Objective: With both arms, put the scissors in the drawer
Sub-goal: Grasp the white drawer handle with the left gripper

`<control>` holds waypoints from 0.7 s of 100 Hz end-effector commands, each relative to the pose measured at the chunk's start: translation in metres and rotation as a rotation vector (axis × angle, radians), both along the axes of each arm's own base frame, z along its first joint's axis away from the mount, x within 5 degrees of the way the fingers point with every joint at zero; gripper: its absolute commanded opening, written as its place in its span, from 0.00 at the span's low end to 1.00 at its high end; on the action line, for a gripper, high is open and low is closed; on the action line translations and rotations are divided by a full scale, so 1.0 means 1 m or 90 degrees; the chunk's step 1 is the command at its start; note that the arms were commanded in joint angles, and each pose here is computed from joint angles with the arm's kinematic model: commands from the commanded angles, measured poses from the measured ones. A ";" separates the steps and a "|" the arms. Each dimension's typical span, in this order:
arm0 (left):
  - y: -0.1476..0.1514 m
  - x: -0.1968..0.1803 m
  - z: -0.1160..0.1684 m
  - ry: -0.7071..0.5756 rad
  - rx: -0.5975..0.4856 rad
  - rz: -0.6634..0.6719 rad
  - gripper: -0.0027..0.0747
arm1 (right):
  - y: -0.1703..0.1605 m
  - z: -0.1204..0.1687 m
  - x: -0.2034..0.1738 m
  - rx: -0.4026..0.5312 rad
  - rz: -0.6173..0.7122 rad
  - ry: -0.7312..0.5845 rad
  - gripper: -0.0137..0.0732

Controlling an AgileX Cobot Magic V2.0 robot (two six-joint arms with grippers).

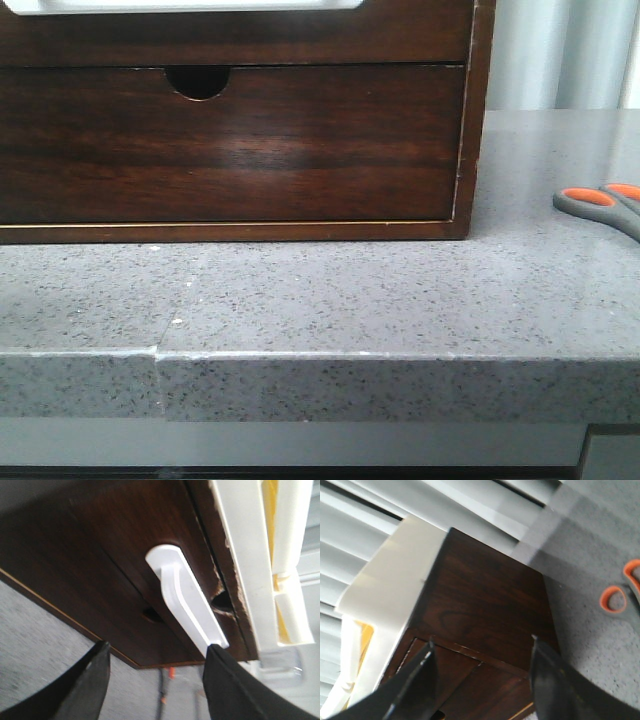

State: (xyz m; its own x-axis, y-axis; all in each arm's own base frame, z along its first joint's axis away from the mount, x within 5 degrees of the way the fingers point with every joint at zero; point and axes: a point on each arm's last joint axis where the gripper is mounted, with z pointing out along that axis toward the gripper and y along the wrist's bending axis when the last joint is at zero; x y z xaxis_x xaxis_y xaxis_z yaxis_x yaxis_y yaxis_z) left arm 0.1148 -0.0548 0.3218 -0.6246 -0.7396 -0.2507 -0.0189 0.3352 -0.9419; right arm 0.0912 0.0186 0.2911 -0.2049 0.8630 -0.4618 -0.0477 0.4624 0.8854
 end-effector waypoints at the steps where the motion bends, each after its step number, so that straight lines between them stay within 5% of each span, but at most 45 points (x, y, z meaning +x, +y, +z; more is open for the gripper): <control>1: -0.007 0.007 0.017 -0.018 -0.096 -0.023 0.54 | -0.001 0.009 0.008 0.027 -0.008 0.006 0.58; 24: -0.020 0.028 0.019 0.025 -0.245 -0.056 0.51 | 0.001 0.005 0.013 0.027 0.005 0.031 0.58; 70: -0.040 0.069 -0.003 0.121 -0.268 -0.093 0.51 | 0.001 0.003 0.013 0.024 0.003 0.033 0.58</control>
State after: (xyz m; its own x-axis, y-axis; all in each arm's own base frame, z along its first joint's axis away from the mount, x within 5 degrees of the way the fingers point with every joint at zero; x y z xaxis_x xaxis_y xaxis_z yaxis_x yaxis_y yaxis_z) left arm 0.1799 -0.0894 0.3020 -0.7094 -0.6909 0.1394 -0.2104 0.0189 -0.9774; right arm 0.1014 0.0218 0.2839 -0.2692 0.8672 -0.4189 0.0107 0.4376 0.8991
